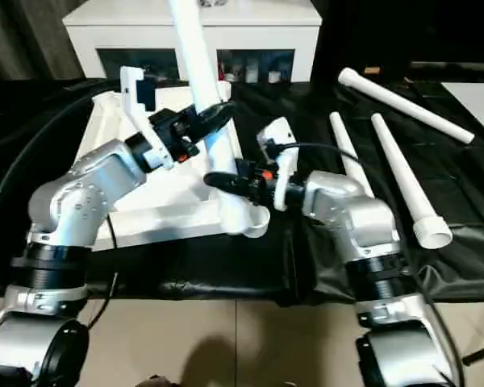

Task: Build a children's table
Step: Insert table leg to table base

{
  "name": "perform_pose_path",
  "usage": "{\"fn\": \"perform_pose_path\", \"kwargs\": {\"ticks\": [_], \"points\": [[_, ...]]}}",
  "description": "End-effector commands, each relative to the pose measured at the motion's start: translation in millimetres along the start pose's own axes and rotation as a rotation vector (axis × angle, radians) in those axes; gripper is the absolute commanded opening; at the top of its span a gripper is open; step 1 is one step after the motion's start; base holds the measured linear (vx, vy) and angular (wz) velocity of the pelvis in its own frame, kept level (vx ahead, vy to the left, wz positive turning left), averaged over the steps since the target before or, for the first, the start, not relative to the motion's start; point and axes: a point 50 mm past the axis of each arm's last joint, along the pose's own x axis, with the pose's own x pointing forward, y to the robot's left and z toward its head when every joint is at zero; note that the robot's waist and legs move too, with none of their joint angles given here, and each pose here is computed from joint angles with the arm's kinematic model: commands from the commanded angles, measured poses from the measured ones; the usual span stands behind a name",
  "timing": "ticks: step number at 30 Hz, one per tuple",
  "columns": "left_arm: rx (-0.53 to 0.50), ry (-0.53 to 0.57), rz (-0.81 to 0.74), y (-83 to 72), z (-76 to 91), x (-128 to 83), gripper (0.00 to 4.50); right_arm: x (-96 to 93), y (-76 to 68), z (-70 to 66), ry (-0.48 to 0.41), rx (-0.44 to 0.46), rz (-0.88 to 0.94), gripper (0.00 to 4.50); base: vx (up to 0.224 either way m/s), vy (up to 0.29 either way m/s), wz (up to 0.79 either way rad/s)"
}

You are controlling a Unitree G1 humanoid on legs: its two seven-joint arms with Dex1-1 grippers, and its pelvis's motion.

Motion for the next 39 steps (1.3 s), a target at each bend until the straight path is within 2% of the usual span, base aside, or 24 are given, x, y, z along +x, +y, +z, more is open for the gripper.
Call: {"fn": "perform_pose_path", "kwargs": {"ticks": [1,2,10,13,15,18,19,21,22,23,26,29,31,36,37,39], "points": [[0.029,-0.010,0.135,12.9,2.9,-2,1.85,8.3,0.2,13.9,-0.026,-0.145,-0.102,1.80,0.000,0.000,0.00],[0.028,-0.017,0.166,14.3,2.6,0,1.83,13.9,1.6,15.1,-0.037,-0.186,-0.173,1.80,0.000,0.000,0.00],[-0.014,-0.064,0.263,16.7,0.6,6,1.80,34.2,16.9,20.8,-0.119,-0.261,-0.328,1.80,0.000,0.000,0.00],[-0.022,-0.081,0.275,19.6,3.8,5,1.80,38.8,21.0,23.5,-0.174,-0.213,-0.301,1.80,0.000,0.000,0.00],[-0.019,-0.077,0.257,20.2,4.9,4,1.79,38.3,21.3,25.4,-0.197,-0.208,-0.304,2.36,0.000,0.000,0.00],[0.006,-0.033,0.127,17.3,6.3,-1,1.79,34.6,21.2,25.5,-0.230,-0.126,-0.255,2.59,0.000,0.000,0.00],[0.013,-0.019,0.096,15.9,5.9,-2,1.79,33.4,20.4,25.0,-0.230,-0.121,-0.253,2.83,0.000,0.000,0.00],[0.037,0.041,-0.017,13.8,5.4,-9,1.79,25.7,19.0,19.3,-0.205,-0.042,-0.126,2.92,0.000,0.000,0.00],[0.037,0.041,-0.017,13.8,5.4,-9,1.79,25.7,19.0,19.3,-0.205,-0.042,-0.126,2.97,0.000,0.000,0.00],[0.051,0.055,-0.035,14.1,5.7,-11,1.79,23.2,19.1,16.7,-0.186,-0.018,-0.081,3.04,0.000,0.000,0.00],[0.089,0.116,-0.161,10.7,7.1,-20,1.79,10.9,22.3,4.0,-0.074,-0.034,0.095,3.37,0.000,0.000,0.00],[0.062,0.104,-0.263,5.3,15.8,-25,1.79,-1.5,25.4,-2.8,-0.003,-0.032,0.219,3.44,0.000,0.000,0.00],[0.018,0.074,-0.382,-4.2,25.5,-30,1.79,-8.5,26.6,-5.8,0.030,-0.008,0.283,3.44,0.000,0.000,0.00],[-0.065,0.047,-0.603,-22.5,34.2,-41,1.79,-12.7,28.0,-3.8,0.025,0.050,0.366,3.44,0.000,0.000,0.00],[-0.067,0.053,-0.609,-23.0,33.4,-41,1.79,-12.6,28.4,-2.9,0.018,0.057,0.376,3.17,0.000,0.000,0.00],[-0.066,0.060,-0.613,-23.2,32.4,-42,1.79,-12.7,28.8,-2.0,0.013,0.063,0.387,3.11,0.000,0.000,0.00]]}}
